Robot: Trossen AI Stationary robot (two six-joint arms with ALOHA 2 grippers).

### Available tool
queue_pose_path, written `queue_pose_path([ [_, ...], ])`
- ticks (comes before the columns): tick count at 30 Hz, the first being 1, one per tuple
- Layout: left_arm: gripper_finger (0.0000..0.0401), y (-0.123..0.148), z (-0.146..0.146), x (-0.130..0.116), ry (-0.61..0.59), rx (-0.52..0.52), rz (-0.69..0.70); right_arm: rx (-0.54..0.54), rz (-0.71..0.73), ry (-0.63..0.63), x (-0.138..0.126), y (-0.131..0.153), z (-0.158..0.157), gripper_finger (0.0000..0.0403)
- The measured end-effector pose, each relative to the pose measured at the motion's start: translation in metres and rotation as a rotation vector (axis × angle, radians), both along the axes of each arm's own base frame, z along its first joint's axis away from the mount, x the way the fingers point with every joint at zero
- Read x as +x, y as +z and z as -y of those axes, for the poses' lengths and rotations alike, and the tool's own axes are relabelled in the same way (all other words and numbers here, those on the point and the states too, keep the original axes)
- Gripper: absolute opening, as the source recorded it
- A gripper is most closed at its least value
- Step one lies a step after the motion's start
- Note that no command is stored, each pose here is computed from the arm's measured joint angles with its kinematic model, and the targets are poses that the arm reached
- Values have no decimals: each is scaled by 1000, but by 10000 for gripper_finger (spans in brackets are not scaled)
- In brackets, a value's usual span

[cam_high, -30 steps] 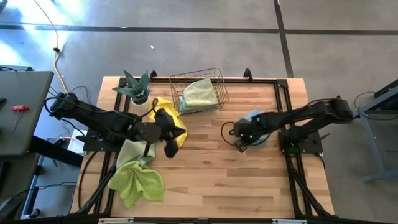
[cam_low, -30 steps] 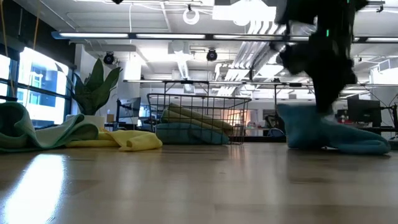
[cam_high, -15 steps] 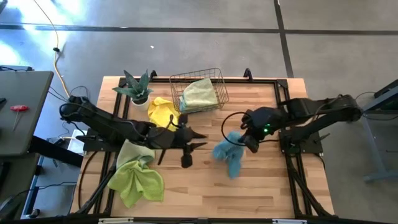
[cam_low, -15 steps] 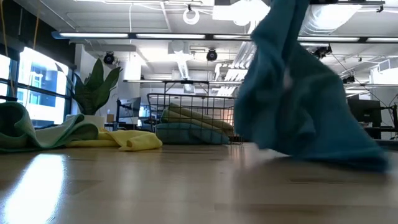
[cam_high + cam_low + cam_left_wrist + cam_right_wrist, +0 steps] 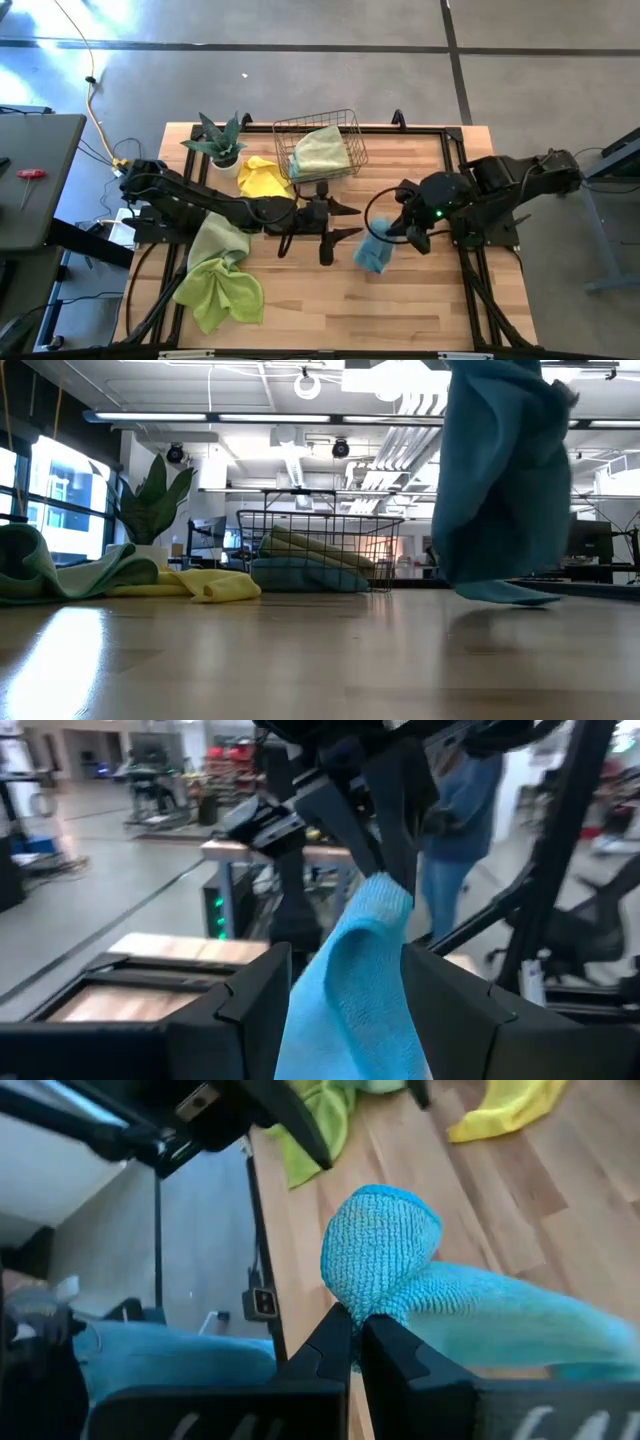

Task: Fold microfiber towels
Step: Fold the blue microfiber cloth

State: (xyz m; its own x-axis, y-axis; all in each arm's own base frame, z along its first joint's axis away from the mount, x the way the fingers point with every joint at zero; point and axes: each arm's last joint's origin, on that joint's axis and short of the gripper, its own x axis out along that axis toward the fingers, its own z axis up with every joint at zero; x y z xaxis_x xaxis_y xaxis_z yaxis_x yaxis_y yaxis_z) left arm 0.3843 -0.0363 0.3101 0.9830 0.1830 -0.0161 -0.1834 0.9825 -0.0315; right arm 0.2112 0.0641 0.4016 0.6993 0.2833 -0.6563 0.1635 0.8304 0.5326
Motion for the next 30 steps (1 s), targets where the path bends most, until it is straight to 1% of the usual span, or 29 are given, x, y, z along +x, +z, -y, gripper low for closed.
queue_pose_path([
  [3,179,-3,-4,4,-52,-12,18,-33,35,61,1,1,-1,0],
  [6,175,-7,-6,7,-129,-16,8,-87,123,162,4,6,-3,0],
  [9,172,-12,-6,10,-186,-32,-9,-119,190,187,7,10,-3,0],
  [13,171,-16,-2,10,-194,-96,-37,-168,214,105,9,11,1,0],
  [16,170,-24,-2,9,-186,-149,-110,-198,219,31,10,12,3,0],
  [18,170,-29,-1,9,-177,-195,-155,-217,223,7,10,12,4,0],
  [21,170,-32,-2,8,-164,-260,-178,-240,243,-10,11,13,4,0],
  [25,170,-31,-1,8,-174,-305,-170,-301,253,-73,12,14,7,0],
  [27,170,-28,0,9,-211,-309,-148,-329,254,-109,12,14,8,0],
  [30,170,-22,1,9,-275,-312,-92,-345,255,-127,12,14,9,0],
])
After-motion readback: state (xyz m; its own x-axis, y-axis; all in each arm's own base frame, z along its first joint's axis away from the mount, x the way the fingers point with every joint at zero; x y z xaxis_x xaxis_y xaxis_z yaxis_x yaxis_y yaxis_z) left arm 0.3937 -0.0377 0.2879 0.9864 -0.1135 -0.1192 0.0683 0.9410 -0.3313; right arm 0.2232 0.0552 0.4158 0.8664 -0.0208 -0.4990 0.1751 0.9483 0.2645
